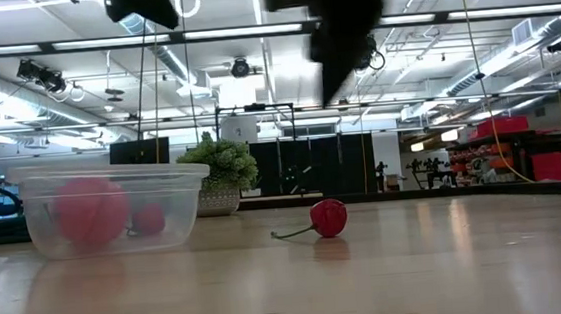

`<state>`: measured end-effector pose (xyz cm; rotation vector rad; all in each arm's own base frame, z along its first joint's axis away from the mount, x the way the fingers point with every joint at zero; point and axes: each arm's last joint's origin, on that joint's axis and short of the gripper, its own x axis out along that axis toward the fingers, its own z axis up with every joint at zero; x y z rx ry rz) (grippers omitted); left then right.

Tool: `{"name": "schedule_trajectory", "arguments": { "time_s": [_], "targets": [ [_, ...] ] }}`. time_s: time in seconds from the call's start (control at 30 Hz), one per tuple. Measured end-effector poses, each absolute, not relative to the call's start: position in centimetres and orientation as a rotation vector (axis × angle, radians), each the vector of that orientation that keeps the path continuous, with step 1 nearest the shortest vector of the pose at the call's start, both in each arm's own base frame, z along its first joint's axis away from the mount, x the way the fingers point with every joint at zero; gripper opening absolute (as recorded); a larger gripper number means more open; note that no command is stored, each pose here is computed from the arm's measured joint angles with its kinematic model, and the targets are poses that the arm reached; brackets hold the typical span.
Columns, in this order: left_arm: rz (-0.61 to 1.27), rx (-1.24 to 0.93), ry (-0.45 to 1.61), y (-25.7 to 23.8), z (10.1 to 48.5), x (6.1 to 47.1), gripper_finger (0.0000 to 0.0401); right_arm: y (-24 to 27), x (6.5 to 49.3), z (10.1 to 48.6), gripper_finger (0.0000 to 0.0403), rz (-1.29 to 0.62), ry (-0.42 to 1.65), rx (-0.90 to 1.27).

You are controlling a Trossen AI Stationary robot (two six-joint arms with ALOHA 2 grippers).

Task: Pick and placing Produce into tupperware
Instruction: Put the red cherry into the transparent bin

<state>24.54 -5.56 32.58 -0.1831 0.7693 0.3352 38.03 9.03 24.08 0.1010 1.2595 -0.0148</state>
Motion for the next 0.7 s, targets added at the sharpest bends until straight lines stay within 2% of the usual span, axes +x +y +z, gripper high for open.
{"name": "schedule_trajectory", "arguments": {
  "time_s": [0.1, 0.27, 0.5, 0.7],
  "targets": [
    [0.241, -0.143, 0.79, -7.5, 30.6, 27.2, 0.0054, 9.7, 35.3, 24.7, 0.0179, -0.081, 1.297, 0.148],
    [0.053, -0.085, 0.816, -10.7, 26.8, 31.1, 0.0062, 10.7, 30.6, 25.6, 0.0176, -0.225, 1.232, 0.182],
    [0.03, -0.056, 0.879, -12.5, 20.5, 34.8, 0.0091, 10.5, 24.9, 25.9, 0.0176, -0.455, 1.046, 0.234],
    [0.004, -0.035, 0.866, -13.2, 16.9, 36.8, 0.0146, 9.8, 22.1, 25.2, 0.0174, -0.484, 0.964, 0.313]
  ]
}}
